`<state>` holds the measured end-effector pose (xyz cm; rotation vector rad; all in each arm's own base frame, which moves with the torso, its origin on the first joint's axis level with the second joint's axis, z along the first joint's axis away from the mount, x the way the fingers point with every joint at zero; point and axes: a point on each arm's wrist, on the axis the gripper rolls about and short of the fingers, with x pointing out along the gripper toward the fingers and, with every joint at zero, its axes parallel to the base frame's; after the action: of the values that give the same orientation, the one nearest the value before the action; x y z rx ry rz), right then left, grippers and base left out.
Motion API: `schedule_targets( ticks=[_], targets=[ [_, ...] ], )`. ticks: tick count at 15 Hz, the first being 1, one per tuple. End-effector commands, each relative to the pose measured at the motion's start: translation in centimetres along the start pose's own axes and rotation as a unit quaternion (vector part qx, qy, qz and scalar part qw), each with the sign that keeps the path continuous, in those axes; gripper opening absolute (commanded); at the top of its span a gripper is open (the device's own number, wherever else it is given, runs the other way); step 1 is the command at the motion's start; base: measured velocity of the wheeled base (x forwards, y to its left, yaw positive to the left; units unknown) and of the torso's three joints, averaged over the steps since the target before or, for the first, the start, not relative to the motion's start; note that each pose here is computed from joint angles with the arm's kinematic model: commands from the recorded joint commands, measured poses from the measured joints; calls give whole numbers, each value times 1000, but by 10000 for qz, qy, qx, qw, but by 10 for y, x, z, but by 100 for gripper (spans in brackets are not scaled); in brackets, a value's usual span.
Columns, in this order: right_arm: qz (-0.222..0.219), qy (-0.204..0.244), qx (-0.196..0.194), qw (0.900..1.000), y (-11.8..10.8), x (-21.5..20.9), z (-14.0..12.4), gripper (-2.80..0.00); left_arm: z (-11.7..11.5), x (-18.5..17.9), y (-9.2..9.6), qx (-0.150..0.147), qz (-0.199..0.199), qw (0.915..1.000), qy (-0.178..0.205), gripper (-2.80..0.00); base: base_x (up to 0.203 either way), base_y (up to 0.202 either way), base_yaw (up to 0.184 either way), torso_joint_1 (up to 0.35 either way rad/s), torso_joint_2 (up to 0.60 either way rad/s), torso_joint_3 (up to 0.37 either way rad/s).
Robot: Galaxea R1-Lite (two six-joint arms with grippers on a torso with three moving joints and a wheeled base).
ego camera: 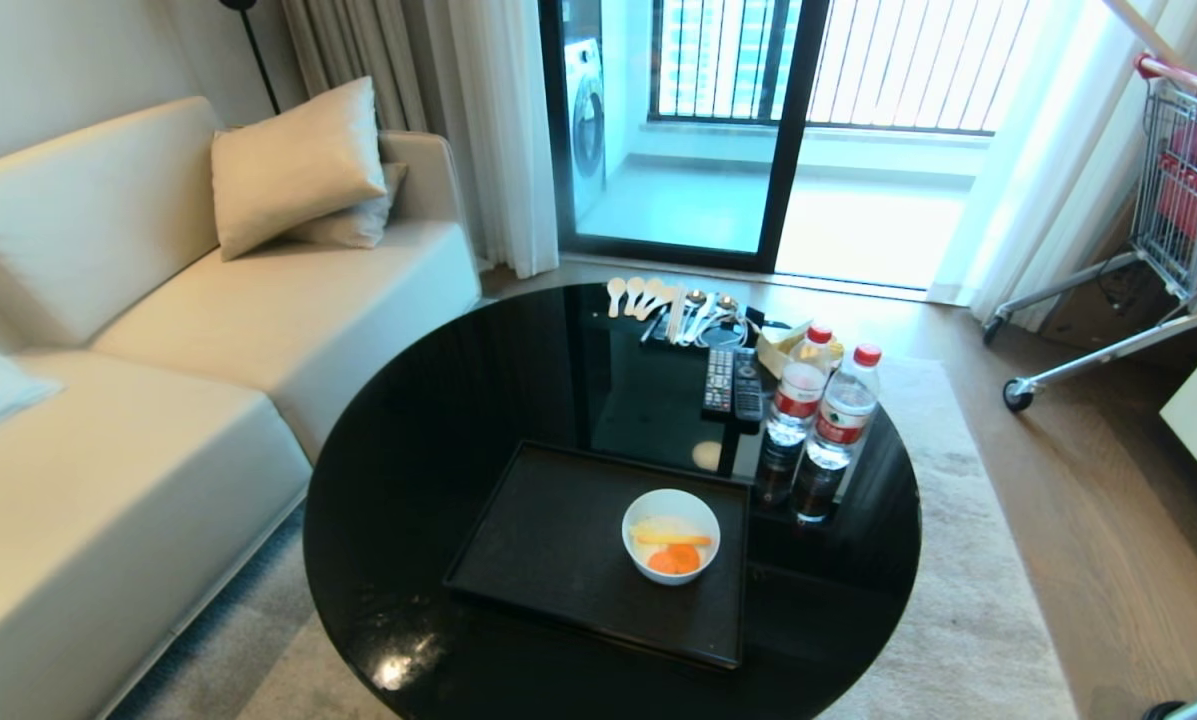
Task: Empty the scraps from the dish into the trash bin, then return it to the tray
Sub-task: Pick up the bowl with leftover food
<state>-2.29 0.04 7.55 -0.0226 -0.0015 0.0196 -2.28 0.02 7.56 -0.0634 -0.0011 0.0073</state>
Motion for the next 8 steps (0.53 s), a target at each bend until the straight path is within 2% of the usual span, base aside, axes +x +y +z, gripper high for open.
schedule_targets(
  ticks=[1,4,6,8],
  targets=[
    [3,6,-3,10000,0,0,0,-280,0,0,0,-5,1,10000,-4,-280,0,0,0,0,0,0],
    [22,21,-157,9999,0,0,0,-280,0,0,0,3,1,10000,-4,-280,0,0,0,0,0,0],
    [34,9,-402,9992,0,0,0,-280,0,0,0,-4,1,10000,-4,-280,0,0,0,0,0,0],
    [270,-109,-643,9975,1,-2,9,-280,0,0,0,-5,1,10000,-4,-280,0,0,0,0,0,0]
  ],
)
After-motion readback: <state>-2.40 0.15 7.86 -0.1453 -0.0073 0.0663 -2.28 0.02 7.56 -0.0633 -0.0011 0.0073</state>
